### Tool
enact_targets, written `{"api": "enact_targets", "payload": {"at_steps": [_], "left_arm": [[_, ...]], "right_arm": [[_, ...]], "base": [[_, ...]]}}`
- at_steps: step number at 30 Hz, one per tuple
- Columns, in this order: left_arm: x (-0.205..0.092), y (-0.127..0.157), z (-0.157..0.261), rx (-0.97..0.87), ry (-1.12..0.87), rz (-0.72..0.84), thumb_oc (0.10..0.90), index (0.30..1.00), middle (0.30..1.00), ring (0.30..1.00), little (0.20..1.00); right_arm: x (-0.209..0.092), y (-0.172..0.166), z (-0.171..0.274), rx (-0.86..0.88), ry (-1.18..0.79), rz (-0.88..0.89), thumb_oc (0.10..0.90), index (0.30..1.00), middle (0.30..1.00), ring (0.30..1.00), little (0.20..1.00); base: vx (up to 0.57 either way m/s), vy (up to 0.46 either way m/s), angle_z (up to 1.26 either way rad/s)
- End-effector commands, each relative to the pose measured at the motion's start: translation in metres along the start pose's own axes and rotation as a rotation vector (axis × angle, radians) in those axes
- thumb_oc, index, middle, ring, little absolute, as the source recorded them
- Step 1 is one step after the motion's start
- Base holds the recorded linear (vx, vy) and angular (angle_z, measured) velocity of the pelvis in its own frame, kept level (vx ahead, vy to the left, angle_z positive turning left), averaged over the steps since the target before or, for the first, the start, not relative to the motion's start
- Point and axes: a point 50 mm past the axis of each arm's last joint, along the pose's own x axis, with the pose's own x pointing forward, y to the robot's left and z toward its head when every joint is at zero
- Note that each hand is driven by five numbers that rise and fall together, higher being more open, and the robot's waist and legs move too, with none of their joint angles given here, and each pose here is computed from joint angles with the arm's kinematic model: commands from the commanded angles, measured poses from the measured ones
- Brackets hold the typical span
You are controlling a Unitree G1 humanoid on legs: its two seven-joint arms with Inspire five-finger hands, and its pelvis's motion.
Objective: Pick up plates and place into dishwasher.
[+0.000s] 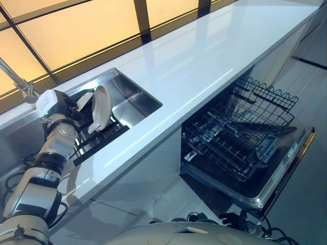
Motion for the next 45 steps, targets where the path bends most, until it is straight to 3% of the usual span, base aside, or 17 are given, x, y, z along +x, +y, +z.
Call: {"api": "enact_targets", "payload": {"at_steps": [1,9,20,32,33,34,35,36,37,45], "left_arm": [[0.03,0.102,0.019,-0.007,-0.109,0.381,0.1,0.3,0.3,0.3,0.2],[0.03,0.122,0.029,-0.153,-0.166,0.465,0.1,0.3,0.3,0.3,0.2],[0.029,0.116,0.034,-0.278,-0.186,0.457,0.1,0.3,0.3,0.3,0.2],[0.026,0.101,0.055,-0.252,-0.3,0.287,0.111,0.309,0.309,0.309,0.211],[0.027,0.098,0.054,-0.242,-0.289,0.272,0.215,0.399,0.399,0.399,0.315],[0.027,0.096,0.054,-0.235,-0.287,0.262,0.394,0.552,0.552,0.552,0.494],[0.027,0.094,0.053,-0.229,-0.277,0.248,0.44,0.592,0.592,0.592,0.54],[0.027,0.091,0.052,-0.221,-0.266,0.232,0.753,0.86,0.86,0.86,0.853],[0.027,0.088,0.051,-0.214,-0.256,0.217,0.8,0.9,0.9,0.9,0.9],[0.03,0.073,0.05,-0.081,-0.201,0.128,0.8,0.9,0.9,0.9,0.9]], "right_arm": [[0.002,0.008,0.024,0.027,-0.11,0.048,0.8,0.9,0.9,0.9,0.9],[0.002,0.01,0.022,0.028,-0.103,0.049,0.8,0.9,0.9,0.9,0.9],[0.002,0.016,0.025,0.027,-0.11,0.06,0.8,0.9,0.9,0.9,0.9],[0.002,0.016,0.028,0.022,-0.135,0.064,0.8,0.9,0.9,0.9,0.9],[0.002,0.016,0.028,0.021,-0.135,0.067,0.8,0.9,0.9,0.9,0.9],[0.002,0.016,0.028,0.021,-0.133,0.068,0.8,0.9,0.9,0.9,0.9],[0.002,0.016,0.027,0.021,-0.131,0.069,0.8,0.9,0.9,0.9,0.9],[0.002,0.017,0.027,0.021,-0.127,0.071,0.8,0.9,0.9,0.9,0.9],[0.002,0.018,0.026,0.019,-0.126,0.072,0.8,0.9,0.9,0.9,0.9],[0.001,0.02,0.021,0.02,-0.106,0.074,0.8,0.9,0.9,0.9,0.9]], "base": [[0.0,0.0,0.0],[0.0,0.005,0.01],[0.0,0.01,0.04],[0.0,0.001,0.0],[0.0,0.0,0.0],[0.0,0.0,0.0],[0.03,0.018,0.0],[0.04,0.017,0.0],[0.04,0.015,0.01],[0.04,0.011,0.0]]}}
